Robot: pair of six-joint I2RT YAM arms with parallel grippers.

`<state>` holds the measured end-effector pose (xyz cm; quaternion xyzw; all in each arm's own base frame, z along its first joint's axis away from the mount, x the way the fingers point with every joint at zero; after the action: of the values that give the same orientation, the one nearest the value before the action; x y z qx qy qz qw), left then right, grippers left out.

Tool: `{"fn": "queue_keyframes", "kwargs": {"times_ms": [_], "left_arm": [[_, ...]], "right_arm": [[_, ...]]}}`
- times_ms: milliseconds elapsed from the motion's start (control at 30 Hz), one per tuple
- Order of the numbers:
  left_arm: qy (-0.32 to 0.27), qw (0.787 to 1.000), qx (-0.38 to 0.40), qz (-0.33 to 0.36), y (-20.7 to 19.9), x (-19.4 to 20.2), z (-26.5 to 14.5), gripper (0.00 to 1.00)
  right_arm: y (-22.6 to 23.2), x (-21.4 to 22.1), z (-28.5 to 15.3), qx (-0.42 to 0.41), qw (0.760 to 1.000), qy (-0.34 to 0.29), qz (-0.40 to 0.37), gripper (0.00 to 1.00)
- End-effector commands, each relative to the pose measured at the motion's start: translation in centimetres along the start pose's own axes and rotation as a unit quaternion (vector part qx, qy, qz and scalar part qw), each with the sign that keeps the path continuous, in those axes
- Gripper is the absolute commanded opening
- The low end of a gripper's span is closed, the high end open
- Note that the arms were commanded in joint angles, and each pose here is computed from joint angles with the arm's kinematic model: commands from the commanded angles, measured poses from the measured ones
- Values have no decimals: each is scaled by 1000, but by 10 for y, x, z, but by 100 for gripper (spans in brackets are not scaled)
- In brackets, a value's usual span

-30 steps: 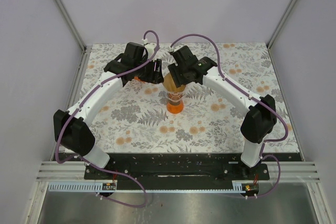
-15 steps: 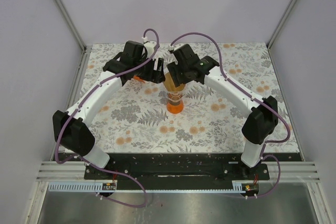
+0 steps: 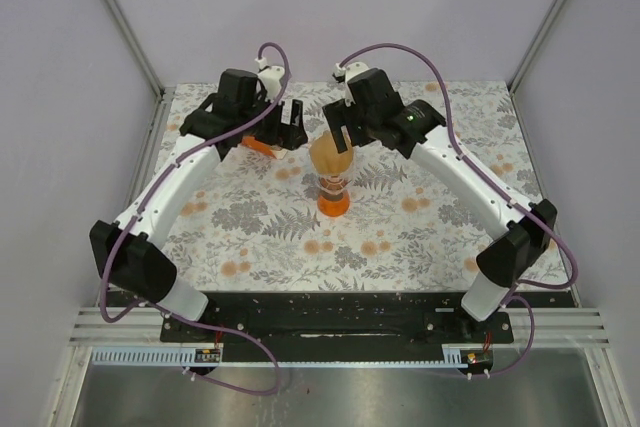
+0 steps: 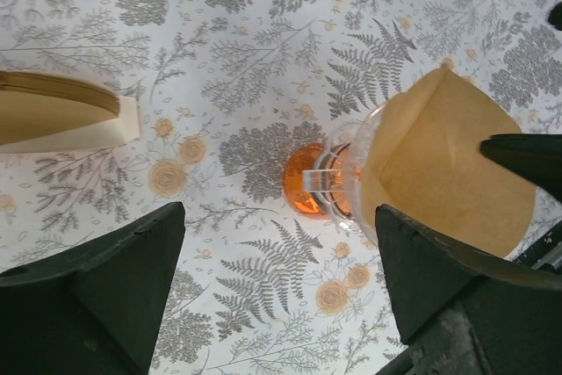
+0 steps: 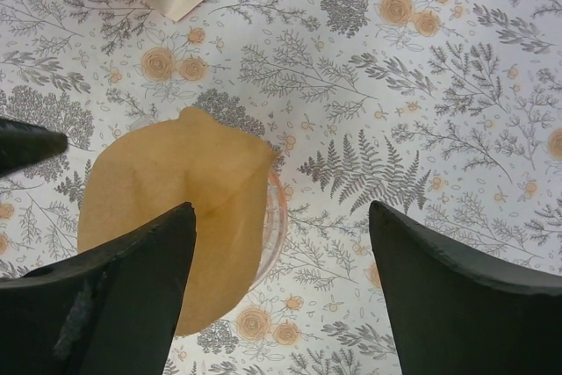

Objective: Place the coffee filter in the dripper

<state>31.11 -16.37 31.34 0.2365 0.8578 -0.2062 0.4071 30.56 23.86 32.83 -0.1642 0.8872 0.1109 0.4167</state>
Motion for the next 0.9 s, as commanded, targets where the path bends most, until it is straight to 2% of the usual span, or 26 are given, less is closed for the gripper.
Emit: {"fn": "queue_keyframes", "kwargs": {"times_ms": [0,133,300,467,700,867], "left_arm": [[-66,998,-23,11,14,-25,-35,94],[-87,994,-70,-4,43,-19,-49,94],[-123,980,-154,-11,79,4,-58,95],[-149,963,-223,-8,107,36,-62,98],[-164,947,-267,-67,153,89,-70,99],[-164,935,-310,-45,162,129,-59,99]], "right_arm": [[-13,-27,-33,4,998,-67,13,88],[-39,-27,-46,39,994,-91,38,93],[-88,-19,-55,54,985,-124,109,97],[-136,2,-55,133,966,-149,165,100],[-178,48,-28,187,947,-132,225,100],[-188,77,-8,208,940,-152,225,100]]}}
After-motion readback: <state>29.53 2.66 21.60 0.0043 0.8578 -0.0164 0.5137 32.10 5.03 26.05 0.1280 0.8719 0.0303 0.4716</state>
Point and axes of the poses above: each gripper's point midway between its finger pads, its own z axis out along the fingers, its own y axis along the line the jaws close on, x = y × z, the point moved 9 cm from there along -z, back along the fingers, and after that the axes turned 6 degrees about z, right-handed, at the moved point
